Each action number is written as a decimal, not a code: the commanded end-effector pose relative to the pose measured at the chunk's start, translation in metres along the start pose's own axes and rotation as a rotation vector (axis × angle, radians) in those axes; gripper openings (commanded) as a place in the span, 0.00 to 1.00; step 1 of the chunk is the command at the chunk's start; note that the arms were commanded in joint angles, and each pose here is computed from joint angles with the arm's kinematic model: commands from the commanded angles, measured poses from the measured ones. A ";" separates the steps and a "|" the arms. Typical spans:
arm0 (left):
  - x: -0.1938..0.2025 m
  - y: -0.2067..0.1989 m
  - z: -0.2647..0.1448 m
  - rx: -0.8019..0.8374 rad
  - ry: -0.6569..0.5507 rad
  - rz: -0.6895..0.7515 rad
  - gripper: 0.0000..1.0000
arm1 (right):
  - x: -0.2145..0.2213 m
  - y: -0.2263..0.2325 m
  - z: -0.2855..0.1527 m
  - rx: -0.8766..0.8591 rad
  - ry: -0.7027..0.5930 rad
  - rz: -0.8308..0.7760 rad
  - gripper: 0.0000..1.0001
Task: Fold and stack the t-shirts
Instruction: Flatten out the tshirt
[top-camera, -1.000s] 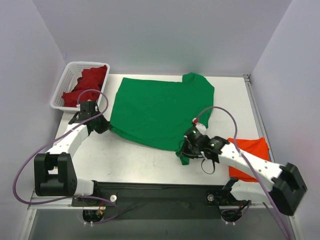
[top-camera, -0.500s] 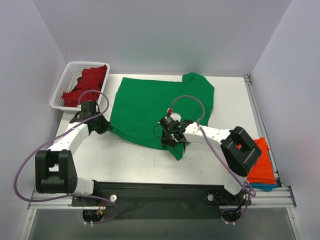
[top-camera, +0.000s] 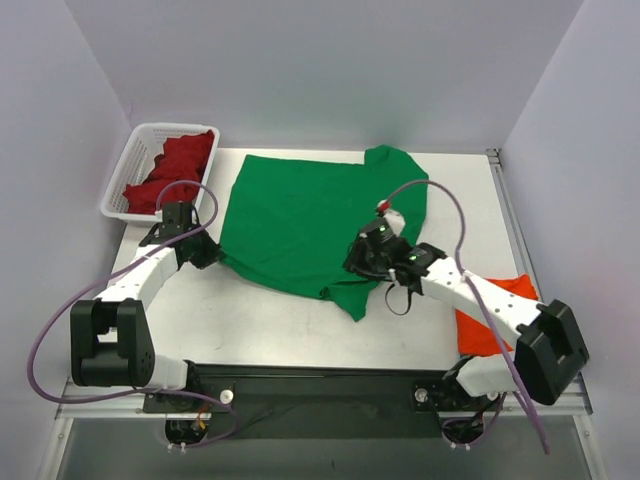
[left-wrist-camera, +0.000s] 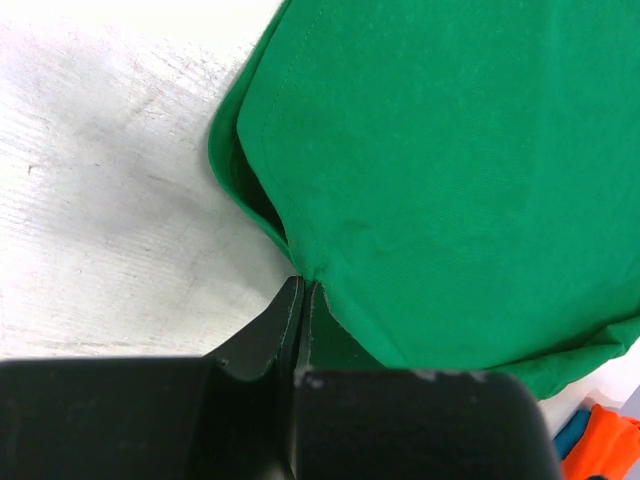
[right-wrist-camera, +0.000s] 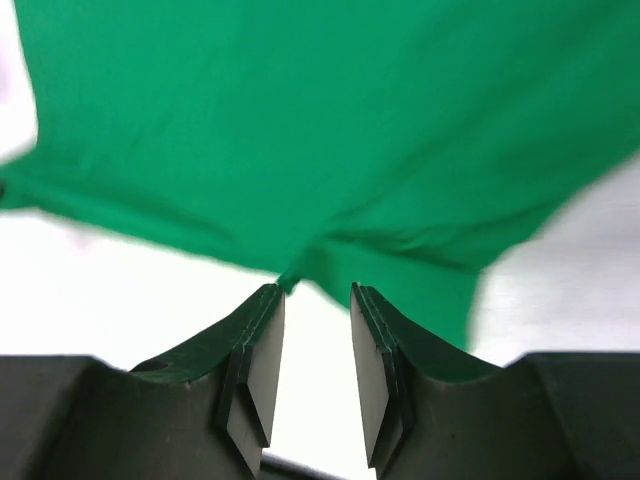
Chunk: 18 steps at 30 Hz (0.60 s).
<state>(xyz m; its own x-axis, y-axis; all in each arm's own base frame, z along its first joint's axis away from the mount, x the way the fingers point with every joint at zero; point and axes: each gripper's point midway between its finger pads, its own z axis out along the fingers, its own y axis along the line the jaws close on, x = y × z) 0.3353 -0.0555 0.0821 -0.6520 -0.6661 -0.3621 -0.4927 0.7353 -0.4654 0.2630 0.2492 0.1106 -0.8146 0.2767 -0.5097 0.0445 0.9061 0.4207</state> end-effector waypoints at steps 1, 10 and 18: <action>-0.020 -0.016 -0.005 0.040 -0.052 0.011 0.00 | -0.007 -0.062 -0.001 0.138 -0.013 0.102 0.33; -0.022 -0.019 -0.005 0.047 -0.050 0.005 0.00 | -0.005 -0.092 0.016 0.197 0.017 0.176 0.29; -0.021 -0.017 -0.006 0.045 -0.050 0.005 0.00 | 0.002 -0.103 0.042 0.200 0.014 0.250 0.31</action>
<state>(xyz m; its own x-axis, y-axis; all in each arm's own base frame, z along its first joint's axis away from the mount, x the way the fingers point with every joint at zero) 0.3387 -0.0556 0.0843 -0.6501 -0.6666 -0.3647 -0.4906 0.7347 -0.4685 0.2723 0.1682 0.0382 -0.7975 0.4525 -0.3989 0.3284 0.8804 0.3421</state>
